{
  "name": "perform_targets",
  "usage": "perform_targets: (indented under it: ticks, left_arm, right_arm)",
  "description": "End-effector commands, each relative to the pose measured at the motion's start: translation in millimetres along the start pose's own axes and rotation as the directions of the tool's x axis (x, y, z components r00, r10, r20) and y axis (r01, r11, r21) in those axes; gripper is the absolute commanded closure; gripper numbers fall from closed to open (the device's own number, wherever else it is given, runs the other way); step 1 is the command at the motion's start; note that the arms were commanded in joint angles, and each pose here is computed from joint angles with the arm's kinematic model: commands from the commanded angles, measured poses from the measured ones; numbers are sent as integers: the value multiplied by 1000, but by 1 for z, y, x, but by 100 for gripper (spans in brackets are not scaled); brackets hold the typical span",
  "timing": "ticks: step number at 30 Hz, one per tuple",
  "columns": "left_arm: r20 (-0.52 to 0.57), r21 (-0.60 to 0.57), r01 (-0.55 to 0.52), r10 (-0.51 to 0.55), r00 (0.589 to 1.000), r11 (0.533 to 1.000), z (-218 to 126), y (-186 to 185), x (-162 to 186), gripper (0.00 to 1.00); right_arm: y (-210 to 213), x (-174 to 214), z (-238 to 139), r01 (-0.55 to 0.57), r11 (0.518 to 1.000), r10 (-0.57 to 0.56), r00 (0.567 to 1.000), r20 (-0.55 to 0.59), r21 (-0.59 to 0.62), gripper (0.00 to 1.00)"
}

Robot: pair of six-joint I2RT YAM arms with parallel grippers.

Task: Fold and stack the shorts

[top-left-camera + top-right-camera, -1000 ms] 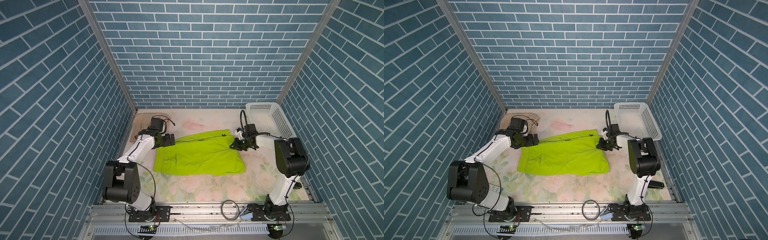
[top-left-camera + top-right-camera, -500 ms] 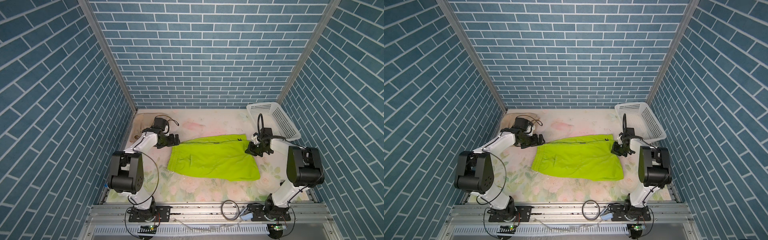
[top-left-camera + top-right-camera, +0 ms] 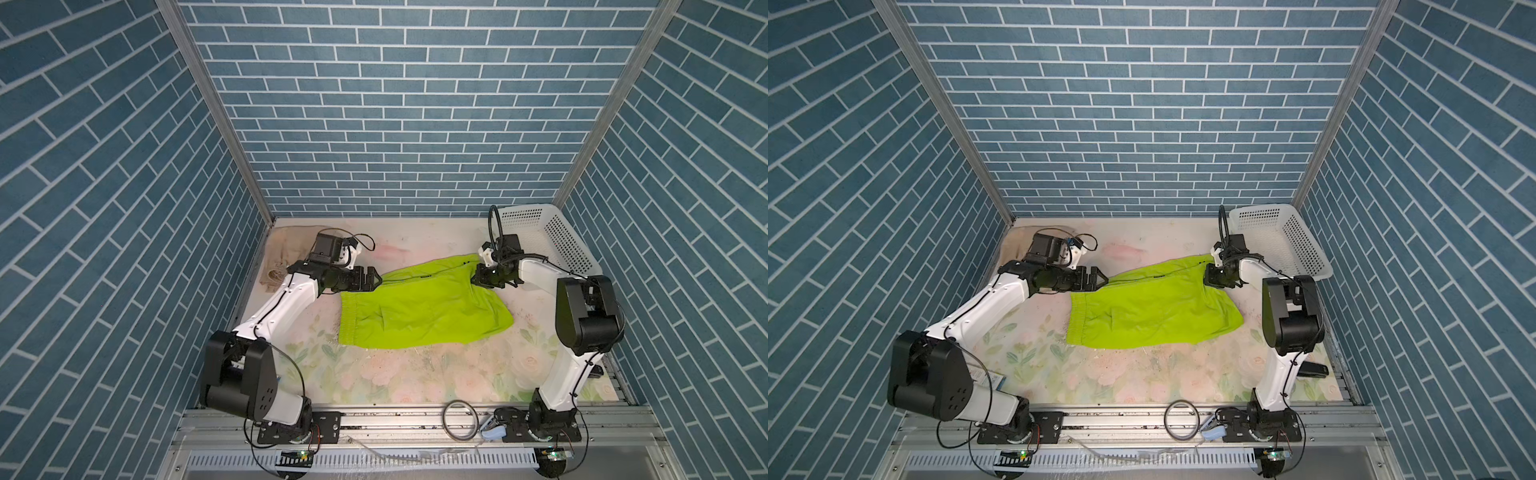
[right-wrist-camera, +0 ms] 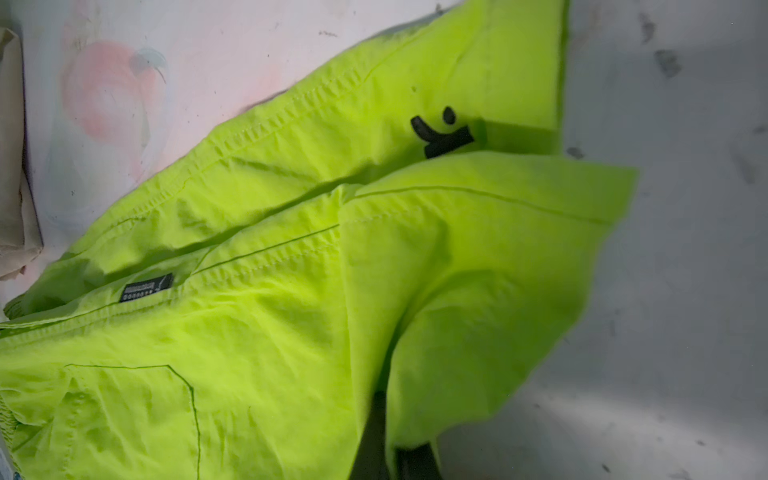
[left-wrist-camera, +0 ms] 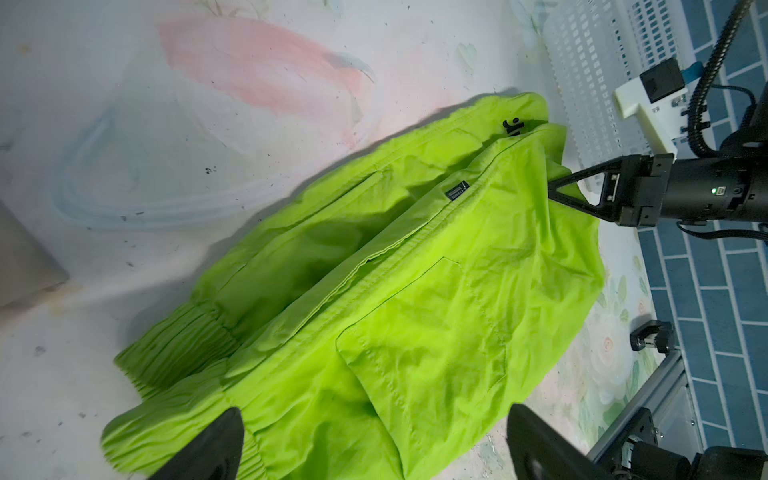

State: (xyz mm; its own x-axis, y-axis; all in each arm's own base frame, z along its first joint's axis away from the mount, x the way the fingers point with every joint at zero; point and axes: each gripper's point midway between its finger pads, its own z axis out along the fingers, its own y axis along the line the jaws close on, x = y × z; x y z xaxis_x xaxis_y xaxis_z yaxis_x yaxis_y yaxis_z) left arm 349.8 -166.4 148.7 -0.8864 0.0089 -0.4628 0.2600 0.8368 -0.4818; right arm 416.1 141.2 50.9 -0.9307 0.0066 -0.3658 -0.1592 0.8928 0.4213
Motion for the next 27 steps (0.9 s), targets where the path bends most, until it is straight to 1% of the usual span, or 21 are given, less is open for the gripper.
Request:
perform_targets:
  ticks: [1, 5, 8, 10, 12, 13, 16, 17, 20, 22, 23, 24, 25, 27]
  left_arm:
    - [-73, -27, 7, -9, 997, 1000, 22, 14, 9, 0]
    - [-79, -41, -19, 15, 997, 999, 33, 21, 9, 0]
    - [-64, -32, -38, 36, 997, 999, 49, 28, 6, 0]
    - [-83, -96, -48, 40, 996, 994, 61, 44, 3, 0]
    - [-99, -172, -53, 36, 994, 984, 72, 63, 1, 0]
    - [-103, -186, -51, 32, 994, 981, 77, 68, 0, 0]
    - [-108, -209, -43, 20, 994, 977, 92, 79, -3, 0]
    - [-108, -209, -40, 17, 994, 977, 96, 81, -4, 0]
    - [-93, -201, -35, 17, 996, 979, 100, 80, -8, 0]
    - [-82, -187, -35, 20, 996, 982, 98, 76, -12, 0]
    - [-75, -181, -37, 23, 997, 983, 96, 73, -14, 0]
    - [-68, -182, -35, 23, 997, 983, 90, 70, -18, 0]
    - [-60, -187, -31, 21, 998, 982, 84, 67, -21, 0]
    - [-24, -212, -29, 24, 999, 977, 60, 59, -33, 0]
  right_arm:
    - [-2, -26, -1, 55, 998, -57, 997, 54, 32, 100]
    - [0, -54, 3, 91, 995, -94, 992, 86, 36, 100]
    - [2, -74, 4, 111, 993, -116, 987, 112, 46, 100]
    - [2, -83, 2, 124, 990, -131, 983, 128, 60, 100]
    - [3, -88, -4, 138, 988, -147, 979, 144, 71, 87]
    - [5, -89, -7, 141, 988, -150, 977, 150, 69, 82]
    - [13, -89, -25, 165, 984, -175, 969, 175, 69, 69]
    - [16, -86, -33, 174, 982, -184, 966, 183, 74, 61]
    - [23, -78, -64, 194, 976, -212, 951, 224, 100, 49]
    - [32, -71, -84, 219, 970, -239, 939, 247, 104, 47]
    - [37, -65, -94, 239, 966, -257, 932, 255, 101, 43]
    - [45, -59, -102, 267, 959, -284, 923, 260, 97, 43]
    - [53, -52, -108, 300, 949, -315, 913, 261, 94, 43]
    - [76, -38, -117, 382, 920, -392, 879, 273, 91, 42]
